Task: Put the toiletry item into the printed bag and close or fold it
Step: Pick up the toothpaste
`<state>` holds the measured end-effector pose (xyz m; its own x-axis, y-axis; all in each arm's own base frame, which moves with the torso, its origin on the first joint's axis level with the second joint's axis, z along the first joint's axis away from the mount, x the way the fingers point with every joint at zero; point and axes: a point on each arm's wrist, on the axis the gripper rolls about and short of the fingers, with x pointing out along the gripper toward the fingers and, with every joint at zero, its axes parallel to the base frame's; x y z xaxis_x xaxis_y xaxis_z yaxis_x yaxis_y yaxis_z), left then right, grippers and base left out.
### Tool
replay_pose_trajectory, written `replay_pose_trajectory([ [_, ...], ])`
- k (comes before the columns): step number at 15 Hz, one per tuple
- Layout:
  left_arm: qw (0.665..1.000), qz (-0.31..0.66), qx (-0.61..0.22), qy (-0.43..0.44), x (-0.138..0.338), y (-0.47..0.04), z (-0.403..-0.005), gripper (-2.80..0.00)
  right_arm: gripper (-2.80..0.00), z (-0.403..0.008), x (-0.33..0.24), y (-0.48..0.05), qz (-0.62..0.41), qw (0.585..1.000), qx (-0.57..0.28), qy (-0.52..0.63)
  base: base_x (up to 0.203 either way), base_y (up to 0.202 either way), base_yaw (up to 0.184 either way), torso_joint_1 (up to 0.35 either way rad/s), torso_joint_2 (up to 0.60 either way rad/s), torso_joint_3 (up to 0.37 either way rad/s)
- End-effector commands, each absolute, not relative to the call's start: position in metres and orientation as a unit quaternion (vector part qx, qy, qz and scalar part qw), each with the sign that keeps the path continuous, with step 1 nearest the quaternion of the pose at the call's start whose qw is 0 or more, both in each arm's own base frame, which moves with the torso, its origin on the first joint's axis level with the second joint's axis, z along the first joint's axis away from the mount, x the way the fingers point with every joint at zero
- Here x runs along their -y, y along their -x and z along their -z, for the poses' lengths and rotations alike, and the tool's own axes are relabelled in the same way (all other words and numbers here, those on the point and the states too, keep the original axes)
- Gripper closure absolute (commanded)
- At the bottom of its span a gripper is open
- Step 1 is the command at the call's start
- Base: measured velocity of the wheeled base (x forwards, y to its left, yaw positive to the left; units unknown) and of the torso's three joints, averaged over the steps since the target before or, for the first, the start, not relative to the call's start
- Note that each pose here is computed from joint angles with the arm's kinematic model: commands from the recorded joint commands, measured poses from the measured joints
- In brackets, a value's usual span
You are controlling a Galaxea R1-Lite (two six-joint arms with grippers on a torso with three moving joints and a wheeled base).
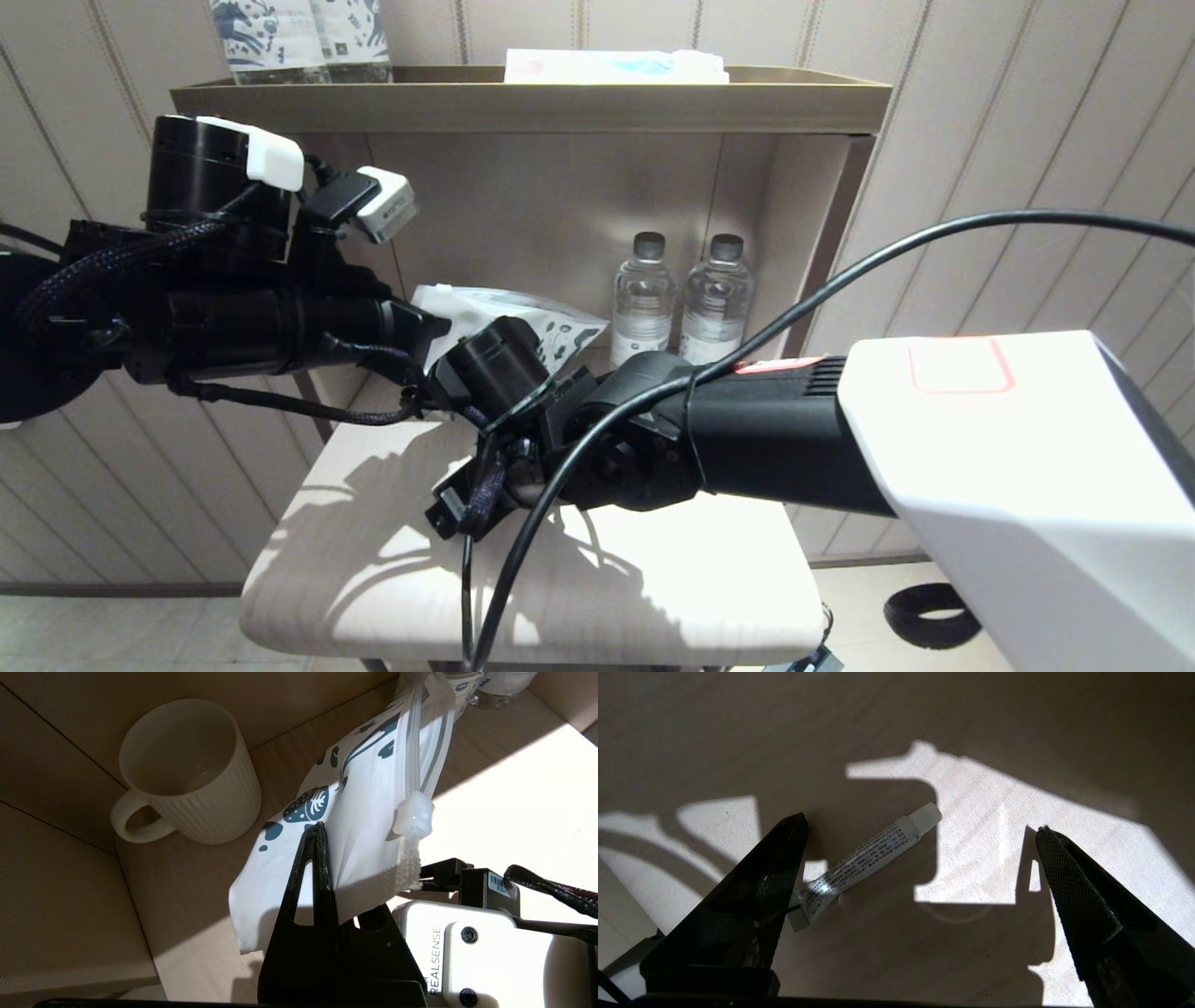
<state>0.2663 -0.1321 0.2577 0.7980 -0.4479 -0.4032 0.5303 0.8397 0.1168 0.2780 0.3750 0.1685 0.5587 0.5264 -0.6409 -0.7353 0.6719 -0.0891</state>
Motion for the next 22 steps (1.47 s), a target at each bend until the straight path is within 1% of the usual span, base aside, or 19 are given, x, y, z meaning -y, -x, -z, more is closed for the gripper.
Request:
replay_pose_trajectory([
  [1,0.941,0.26,-0.184,-0.113,0.1326,-0.2661,-0.2574,0.0,-2.8,-0.1676,-0.3747,-0.2772,-0.364,0.863,-0.3,0.18,0.0,0.0,0.0,0.0,0.0,0.0],
  [12,0.94,0.262,-0.185,-0.114,0.1344,-0.2676,-0.2563,0.0,-2.8,-0.1686,-0.3764,-0.2735,-0.367,0.862,-0.298,0.184,0.0,0.0,0.0,0.0,0.0,0.0],
  [13,0.941,0.262,-0.184,-0.114,0.1342,-0.2673,-0.2567,0.0,0.0,-0.1691,-0.3765,-0.2736,-0.367,0.862,-0.296,0.185,0.0,0.0,0.0,0.0,0.0,0.0],
  [22,0.94,0.262,-0.184,-0.114,0.134,-0.2659,-0.2576,0.0,0.0,-0.1736,-0.3756,-0.272,-0.37,0.862,-0.29,0.188,0.0,0.0,0.0,0.0,0.0,0.0],
])
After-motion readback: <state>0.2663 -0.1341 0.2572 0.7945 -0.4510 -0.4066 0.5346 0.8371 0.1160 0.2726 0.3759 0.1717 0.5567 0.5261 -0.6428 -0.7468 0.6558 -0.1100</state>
